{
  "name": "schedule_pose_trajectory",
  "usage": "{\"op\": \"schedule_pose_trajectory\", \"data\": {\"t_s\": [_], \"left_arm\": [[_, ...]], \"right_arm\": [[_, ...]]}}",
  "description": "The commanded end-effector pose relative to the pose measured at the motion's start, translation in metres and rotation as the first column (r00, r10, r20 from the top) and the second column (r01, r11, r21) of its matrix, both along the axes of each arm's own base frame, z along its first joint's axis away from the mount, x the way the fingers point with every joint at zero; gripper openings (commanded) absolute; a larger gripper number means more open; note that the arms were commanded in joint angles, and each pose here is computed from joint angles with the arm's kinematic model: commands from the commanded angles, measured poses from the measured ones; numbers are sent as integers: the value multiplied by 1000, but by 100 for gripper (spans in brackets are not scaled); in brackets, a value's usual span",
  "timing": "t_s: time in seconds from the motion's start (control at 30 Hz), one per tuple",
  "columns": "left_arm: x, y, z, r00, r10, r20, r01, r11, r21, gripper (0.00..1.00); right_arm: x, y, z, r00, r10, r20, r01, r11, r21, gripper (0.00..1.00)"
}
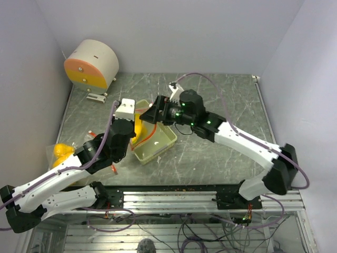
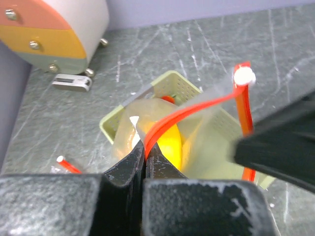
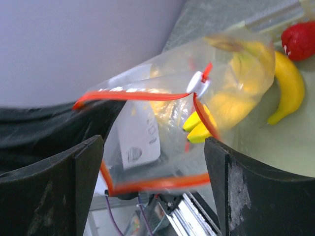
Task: Place the food in the zip-top bag and seal the zipper
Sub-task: Place the fake fruit in the zipper food storage bag, then pick up the fake fruit from the bin.
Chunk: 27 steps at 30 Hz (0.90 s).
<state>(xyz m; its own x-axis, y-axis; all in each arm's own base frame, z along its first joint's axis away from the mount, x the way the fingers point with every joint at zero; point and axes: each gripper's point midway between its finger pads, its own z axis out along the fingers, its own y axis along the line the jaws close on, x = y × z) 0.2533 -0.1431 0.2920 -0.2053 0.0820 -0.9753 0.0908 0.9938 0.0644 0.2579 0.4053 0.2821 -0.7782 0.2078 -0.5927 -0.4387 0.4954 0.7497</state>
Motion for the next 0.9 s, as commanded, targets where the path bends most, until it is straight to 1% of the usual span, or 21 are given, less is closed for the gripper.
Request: {"op": "schedule_pose_trajectory", "data": {"t_s": [0.0, 0.07, 0.17, 0.23, 0.3, 0.4, 0.5, 0.63, 0.73, 0.87], "left_arm": [[-2, 31, 20, 988, 145, 48, -145, 989, -1, 7], [-3, 36, 25, 986, 161, 51, -162, 987, 14, 7], [-7, 56, 42, 967, 242, 76, -245, 969, 31, 7], [-13, 71, 56, 954, 285, 89, -289, 957, 38, 7], [-20, 87, 71, 941, 321, 104, -326, 945, 33, 7], [-34, 114, 96, 919, 372, 132, -374, 927, -4, 7], [-46, 133, 110, 913, 380, 151, -376, 925, -54, 7], [-50, 136, 105, 922, 354, 154, -344, 935, -92, 7], [-49, 132, 97, 930, 338, 146, -330, 941, -81, 7], [-49, 131, 88, 931, 341, 128, -335, 940, -67, 7]], "right_arm": [[-13, -30, 63, 972, -30, 232, 10, 996, 84, 83], [-22, -44, 81, 952, -37, 305, 0, 993, 120, 83], [-23, -69, 96, 920, -109, 377, 69, 991, 118, 83], [-15, -84, 91, 908, -166, 384, 146, 986, 82, 86], [-10, -89, 82, 905, -176, 388, 175, 984, 37, 86], [-2, -81, 58, 923, -137, 359, 163, 986, -41, 86], [11, -61, 22, 951, -70, 302, 113, 986, -124, 86], [27, -27, -24, 972, 31, 233, 24, 974, -226, 86], [43, -7, -58, 977, 83, 197, -22, 955, -294, 83], [59, 11, -115, 981, 133, 139, -69, 917, -393, 80]]}}
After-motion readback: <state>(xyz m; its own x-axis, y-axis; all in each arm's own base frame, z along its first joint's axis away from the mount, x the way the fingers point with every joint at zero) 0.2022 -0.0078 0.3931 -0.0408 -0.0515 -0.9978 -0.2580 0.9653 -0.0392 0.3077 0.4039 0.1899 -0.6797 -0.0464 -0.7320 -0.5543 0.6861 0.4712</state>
